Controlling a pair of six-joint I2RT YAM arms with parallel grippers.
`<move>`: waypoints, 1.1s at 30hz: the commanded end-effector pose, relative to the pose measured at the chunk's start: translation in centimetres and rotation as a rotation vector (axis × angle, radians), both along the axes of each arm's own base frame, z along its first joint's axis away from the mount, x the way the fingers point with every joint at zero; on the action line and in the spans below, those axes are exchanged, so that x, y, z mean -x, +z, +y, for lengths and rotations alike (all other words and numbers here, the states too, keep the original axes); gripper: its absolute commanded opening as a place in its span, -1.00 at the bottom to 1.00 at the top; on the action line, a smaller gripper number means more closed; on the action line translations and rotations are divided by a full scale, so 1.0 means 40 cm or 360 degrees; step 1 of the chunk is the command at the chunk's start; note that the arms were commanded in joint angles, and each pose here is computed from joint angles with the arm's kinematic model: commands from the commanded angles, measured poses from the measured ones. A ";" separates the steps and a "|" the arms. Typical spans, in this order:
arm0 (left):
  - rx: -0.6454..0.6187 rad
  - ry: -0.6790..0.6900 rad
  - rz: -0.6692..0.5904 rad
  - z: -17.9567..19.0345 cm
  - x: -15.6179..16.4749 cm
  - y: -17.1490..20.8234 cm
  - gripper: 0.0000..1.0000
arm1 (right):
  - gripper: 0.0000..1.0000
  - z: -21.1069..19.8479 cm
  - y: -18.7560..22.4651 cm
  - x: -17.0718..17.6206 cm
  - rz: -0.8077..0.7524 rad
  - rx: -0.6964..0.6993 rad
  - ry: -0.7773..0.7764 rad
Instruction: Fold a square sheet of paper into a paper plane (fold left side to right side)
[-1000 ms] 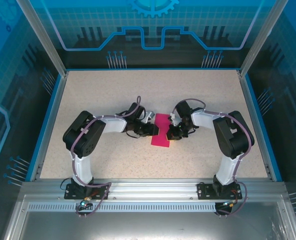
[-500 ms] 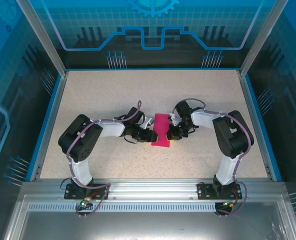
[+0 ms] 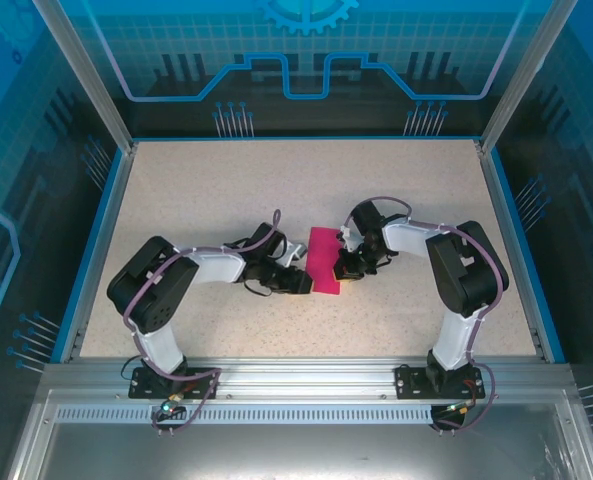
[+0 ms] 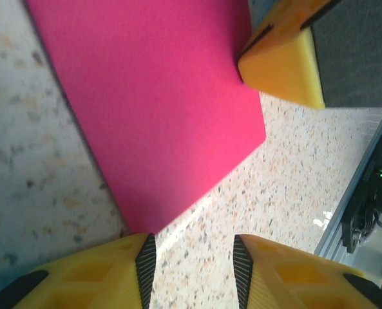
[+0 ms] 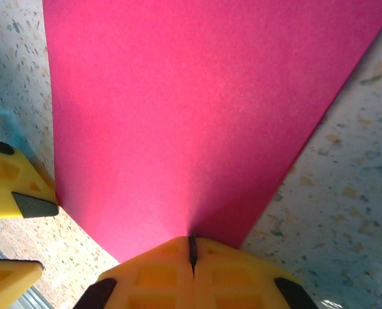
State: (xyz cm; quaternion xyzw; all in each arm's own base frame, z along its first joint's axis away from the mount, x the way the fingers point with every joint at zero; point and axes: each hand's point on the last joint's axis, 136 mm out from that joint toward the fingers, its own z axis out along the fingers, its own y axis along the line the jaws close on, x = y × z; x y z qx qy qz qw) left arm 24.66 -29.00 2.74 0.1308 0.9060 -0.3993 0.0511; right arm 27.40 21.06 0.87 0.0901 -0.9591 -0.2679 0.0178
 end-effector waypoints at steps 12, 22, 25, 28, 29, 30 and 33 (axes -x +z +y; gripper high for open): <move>0.0015 0.0278 -0.0384 0.071 -0.070 0.193 -0.06 | -0.28 -0.099 0.099 -0.061 -0.0299 0.0007 -0.0184; 0.0062 0.0421 -0.0575 0.085 -0.112 0.242 0.07 | 0.02 -0.079 0.099 -0.105 -0.0215 -0.0248 -0.0311; 0.0158 0.0300 -0.0420 0.023 -0.103 0.215 0.00 | 0.04 -0.077 0.092 -0.112 -0.0208 -0.0249 -0.0341; 0.0162 0.0203 -0.0321 -0.034 -0.100 0.181 -0.08 | 0.05 -0.081 0.087 -0.105 -0.0189 -0.0229 -0.0348; 0.0155 0.0181 -0.0298 -0.048 -0.099 0.168 -0.09 | 0.05 -0.082 0.085 -0.101 -0.0182 -0.0221 -0.0347; 0.0141 0.0161 -0.0277 -0.060 -0.098 0.155 -0.11 | 0.06 -0.086 0.082 -0.098 -0.0180 -0.0208 -0.0349; 0.0085 0.0133 -0.0228 -0.079 -0.099 0.114 -0.12 | 0.08 -0.092 0.080 -0.089 -0.0175 -0.0188 -0.0342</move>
